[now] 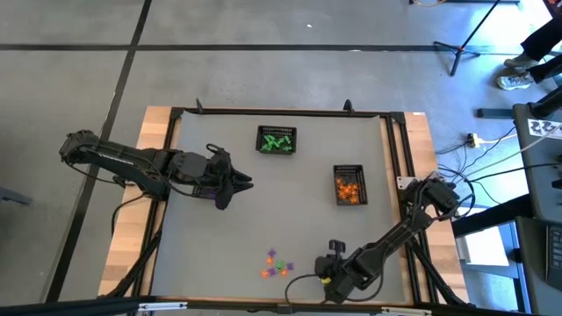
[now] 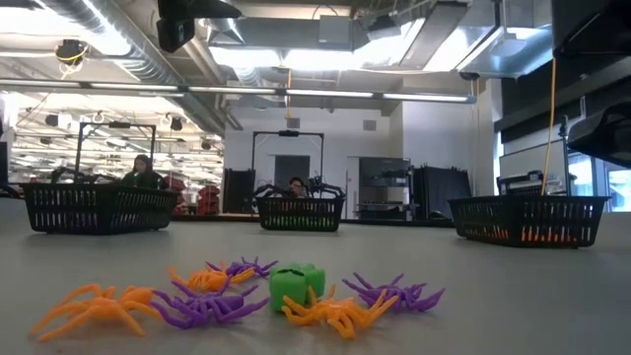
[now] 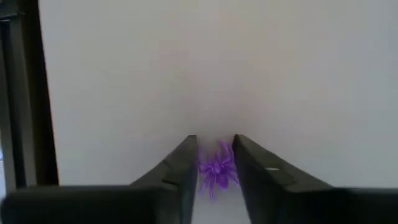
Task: Sort Halloween decoration
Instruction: Put the violet spider toy into the left bin
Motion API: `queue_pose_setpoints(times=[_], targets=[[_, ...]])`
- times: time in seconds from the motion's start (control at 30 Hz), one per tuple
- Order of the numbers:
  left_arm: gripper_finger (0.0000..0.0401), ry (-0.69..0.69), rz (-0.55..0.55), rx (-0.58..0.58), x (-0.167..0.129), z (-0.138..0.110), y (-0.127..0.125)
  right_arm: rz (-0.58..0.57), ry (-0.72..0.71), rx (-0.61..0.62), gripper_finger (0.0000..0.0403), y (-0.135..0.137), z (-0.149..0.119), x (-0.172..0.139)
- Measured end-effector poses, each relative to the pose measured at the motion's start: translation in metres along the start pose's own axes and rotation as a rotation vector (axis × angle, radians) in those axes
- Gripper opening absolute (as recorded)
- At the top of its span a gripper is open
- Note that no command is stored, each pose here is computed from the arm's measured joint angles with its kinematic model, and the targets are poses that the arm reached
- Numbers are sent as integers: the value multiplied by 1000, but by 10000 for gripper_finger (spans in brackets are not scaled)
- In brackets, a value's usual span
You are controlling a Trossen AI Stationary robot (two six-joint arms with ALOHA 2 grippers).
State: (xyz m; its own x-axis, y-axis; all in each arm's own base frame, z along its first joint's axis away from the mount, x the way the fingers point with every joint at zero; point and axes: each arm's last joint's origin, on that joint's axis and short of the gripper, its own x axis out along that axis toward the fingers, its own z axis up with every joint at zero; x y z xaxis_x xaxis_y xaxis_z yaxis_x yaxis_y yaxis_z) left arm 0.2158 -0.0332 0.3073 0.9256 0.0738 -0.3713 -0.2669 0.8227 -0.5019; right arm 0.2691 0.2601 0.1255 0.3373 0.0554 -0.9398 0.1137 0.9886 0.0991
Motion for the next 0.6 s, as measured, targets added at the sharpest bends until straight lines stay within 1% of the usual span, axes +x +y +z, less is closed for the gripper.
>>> queue_pose_setpoints(times=[0.17,0.37,0.43,0.6], targets=[[121,0,0,0,0,0,0,-7,-6,-1,48,1,4,-8],[121,-3,4,0,0,0,0,-49,36,1,10,-6,8,-16],[121,-9,10,0,0,0,0,-61,61,-7,3,-9,8,-17],[121,-12,13,-23,0,0,0,-69,69,-41,2,-16,14,-23]])
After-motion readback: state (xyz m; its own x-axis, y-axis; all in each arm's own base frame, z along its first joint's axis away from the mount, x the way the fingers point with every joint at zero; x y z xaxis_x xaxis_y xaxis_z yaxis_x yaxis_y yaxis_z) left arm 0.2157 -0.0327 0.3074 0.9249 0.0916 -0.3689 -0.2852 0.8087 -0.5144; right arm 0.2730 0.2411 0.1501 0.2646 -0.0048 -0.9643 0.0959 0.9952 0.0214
